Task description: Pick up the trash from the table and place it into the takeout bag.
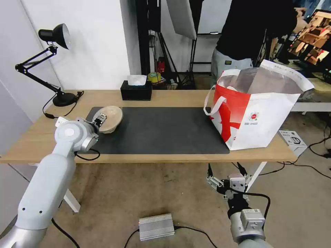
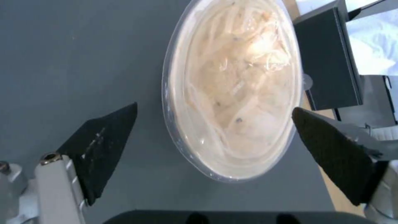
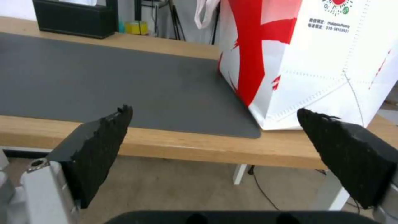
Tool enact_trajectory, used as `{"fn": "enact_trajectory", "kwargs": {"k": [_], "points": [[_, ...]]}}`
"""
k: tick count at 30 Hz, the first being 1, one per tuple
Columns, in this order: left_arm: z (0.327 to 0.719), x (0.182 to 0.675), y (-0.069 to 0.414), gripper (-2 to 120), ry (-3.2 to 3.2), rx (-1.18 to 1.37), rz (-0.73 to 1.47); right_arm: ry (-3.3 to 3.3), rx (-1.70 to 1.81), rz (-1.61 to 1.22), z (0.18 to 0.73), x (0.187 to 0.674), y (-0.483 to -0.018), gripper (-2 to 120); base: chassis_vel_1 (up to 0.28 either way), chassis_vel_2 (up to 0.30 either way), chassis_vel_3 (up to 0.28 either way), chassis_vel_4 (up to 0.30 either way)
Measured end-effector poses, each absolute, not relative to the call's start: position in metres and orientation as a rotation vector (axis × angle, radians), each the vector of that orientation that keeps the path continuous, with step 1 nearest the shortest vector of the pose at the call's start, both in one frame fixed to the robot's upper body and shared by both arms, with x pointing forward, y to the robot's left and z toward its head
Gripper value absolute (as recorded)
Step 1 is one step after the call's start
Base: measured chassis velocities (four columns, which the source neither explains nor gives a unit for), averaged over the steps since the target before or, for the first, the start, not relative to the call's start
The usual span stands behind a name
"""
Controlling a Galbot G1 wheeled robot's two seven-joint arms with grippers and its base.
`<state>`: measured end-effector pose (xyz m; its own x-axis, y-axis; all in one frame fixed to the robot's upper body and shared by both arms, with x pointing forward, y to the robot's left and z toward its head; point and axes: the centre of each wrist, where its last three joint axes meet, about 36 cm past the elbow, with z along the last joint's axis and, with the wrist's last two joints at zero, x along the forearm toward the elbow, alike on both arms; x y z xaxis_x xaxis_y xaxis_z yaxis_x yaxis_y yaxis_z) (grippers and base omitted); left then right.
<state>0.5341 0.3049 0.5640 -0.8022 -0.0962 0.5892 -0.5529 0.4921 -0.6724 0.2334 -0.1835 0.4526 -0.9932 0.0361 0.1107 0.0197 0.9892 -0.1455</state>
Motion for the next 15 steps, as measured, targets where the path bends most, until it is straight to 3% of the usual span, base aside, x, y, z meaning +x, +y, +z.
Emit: {"fn": "enact_trajectory", "kwargs": {"k": [15], "points": [[0.558, 0.552, 0.303, 100, -2.246, 0.547, 1.261, -3.020, -0.043, 0.219, 0.453, 0.233, -0.184, 100, 0.000, 0.000, 0.000, 0.000]]}}
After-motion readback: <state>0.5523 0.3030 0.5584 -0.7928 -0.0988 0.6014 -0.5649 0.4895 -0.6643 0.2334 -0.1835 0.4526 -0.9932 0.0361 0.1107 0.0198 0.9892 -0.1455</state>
